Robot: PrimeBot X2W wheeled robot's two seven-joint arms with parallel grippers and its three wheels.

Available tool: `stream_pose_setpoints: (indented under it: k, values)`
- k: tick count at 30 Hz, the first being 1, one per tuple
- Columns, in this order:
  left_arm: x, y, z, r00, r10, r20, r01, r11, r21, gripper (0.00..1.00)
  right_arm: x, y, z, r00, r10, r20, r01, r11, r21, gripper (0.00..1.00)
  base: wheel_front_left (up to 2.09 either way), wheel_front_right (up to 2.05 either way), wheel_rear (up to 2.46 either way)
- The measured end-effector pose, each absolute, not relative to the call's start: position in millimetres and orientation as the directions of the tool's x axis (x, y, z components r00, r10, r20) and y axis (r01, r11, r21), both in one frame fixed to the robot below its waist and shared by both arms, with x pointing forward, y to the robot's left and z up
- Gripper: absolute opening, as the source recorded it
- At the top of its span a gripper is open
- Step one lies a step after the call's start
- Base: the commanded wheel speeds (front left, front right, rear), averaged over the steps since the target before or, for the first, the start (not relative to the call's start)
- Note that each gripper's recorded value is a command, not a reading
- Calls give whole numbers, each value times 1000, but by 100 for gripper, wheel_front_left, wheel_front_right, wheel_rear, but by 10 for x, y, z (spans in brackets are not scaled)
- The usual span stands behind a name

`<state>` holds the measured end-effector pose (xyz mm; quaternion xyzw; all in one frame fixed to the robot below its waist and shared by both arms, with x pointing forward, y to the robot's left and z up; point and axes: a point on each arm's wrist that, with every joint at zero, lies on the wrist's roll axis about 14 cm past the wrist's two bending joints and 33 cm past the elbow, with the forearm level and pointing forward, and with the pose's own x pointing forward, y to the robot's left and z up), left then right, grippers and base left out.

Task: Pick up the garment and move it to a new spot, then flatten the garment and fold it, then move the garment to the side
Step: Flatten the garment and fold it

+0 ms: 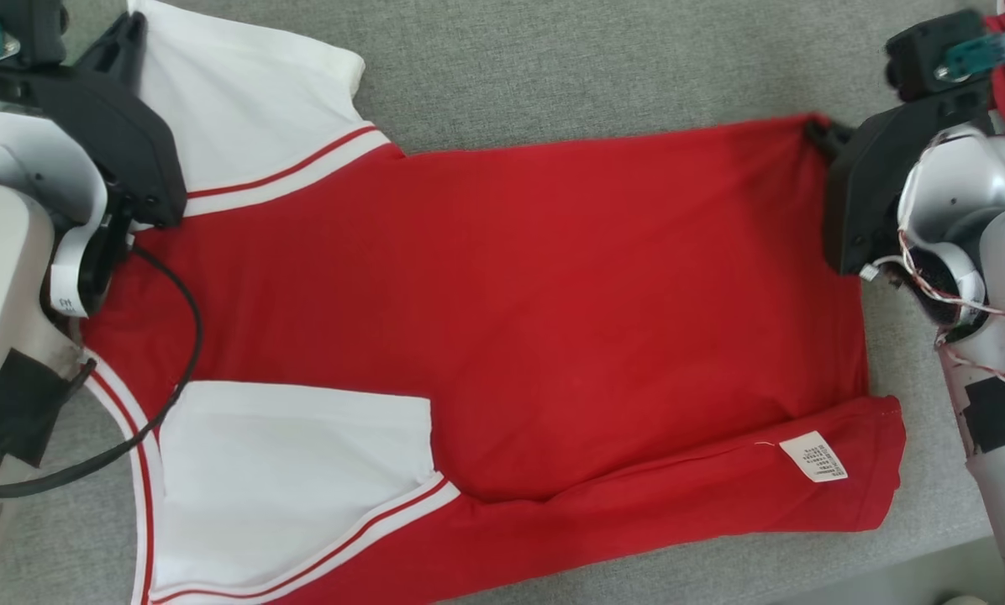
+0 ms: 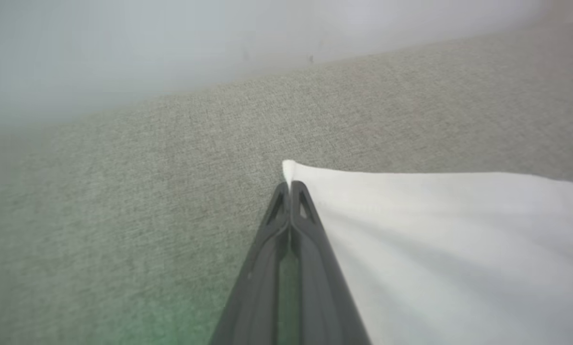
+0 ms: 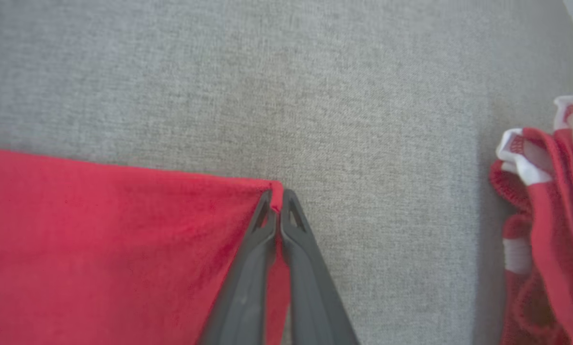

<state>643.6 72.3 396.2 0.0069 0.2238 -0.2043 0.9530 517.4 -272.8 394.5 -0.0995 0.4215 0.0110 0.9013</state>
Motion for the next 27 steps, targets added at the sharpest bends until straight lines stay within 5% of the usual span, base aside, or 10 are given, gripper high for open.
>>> stream_pose_setpoints:
  k: [13, 27]
  values:
    - [6562, 949, 4626, 931, -349, -105, 341, 936, -89, 0, 5462, -2614, 4175, 783, -38, -621, -95, 979, -180, 0, 0, 0, 0]
    - [5946, 1010, 4889, 919, -395, -13, 381, 895, -233, 0, 5297, -2583, 4423, 851, -1, -526, -117, 974, -192, 0, 0, 0, 0]
